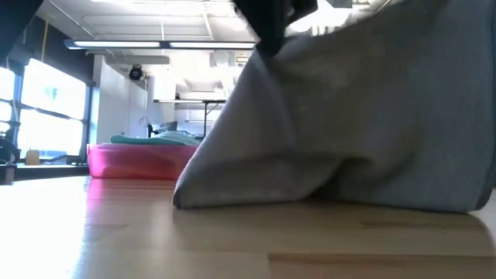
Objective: Fold microfiber towels
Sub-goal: Fold the gray towel on the table
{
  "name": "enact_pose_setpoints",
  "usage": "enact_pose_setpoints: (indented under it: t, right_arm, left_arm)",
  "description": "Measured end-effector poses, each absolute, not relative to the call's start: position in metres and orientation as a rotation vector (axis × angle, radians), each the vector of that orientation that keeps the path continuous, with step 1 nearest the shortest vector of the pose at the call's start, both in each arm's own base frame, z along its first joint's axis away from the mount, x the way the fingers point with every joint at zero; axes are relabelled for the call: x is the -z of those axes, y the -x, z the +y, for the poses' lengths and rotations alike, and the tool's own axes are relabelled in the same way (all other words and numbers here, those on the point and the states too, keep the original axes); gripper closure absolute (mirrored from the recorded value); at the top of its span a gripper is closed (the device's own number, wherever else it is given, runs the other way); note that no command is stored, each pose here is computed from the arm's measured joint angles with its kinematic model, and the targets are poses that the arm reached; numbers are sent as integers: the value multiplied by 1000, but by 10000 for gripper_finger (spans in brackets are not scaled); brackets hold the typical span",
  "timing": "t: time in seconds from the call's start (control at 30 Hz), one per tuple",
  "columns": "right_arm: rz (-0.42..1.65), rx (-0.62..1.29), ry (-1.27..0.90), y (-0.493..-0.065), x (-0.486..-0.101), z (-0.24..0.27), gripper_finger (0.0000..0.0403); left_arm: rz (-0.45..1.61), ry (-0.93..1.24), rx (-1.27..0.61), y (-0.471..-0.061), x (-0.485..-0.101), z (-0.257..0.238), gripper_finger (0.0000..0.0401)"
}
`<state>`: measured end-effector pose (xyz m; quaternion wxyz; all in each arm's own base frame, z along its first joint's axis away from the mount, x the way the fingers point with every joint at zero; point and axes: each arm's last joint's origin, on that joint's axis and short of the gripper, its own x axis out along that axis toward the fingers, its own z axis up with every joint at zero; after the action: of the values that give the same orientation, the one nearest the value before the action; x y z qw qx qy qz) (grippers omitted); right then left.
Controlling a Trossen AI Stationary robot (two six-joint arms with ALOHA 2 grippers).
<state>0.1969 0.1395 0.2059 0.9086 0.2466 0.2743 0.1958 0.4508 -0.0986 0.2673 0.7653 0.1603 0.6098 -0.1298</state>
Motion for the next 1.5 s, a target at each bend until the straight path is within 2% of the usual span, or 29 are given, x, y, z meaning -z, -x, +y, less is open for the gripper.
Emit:
enact_pose_setpoints:
  t: [0.3, 0.53, 0.63, 0.9, 1.17, 1.33, 1.5]
  right_arm:
    - [607, -370, -501, -199, -202, 132, 403]
    - [640, -374, -508, -202, -199, 126, 403]
    - [661, -357, -483, -202, -197, 124, 403]
    - [740, -299, -422, -199, -188, 117, 403]
    - [786, -265, -411, -199, -184, 111, 403]
    - [792, -297, -397, -200, -184, 109, 403]
    - [785, -301, -366, -202, -184, 106, 403]
  left_arm:
    - [1428, -286, 183, -444, -254, -115, 345]
    - [1487, -290, -229, -430, -255, -114, 297]
    - [1408, -264, -407, -429, -256, -120, 287]
    - [1238, -54, -655, -415, -246, -163, 284]
    - [783, 202, -919, -406, -229, -202, 284]
    - [703, 312, -916, -414, -202, -204, 284]
    - [771, 414, -898, -421, -168, -192, 283]
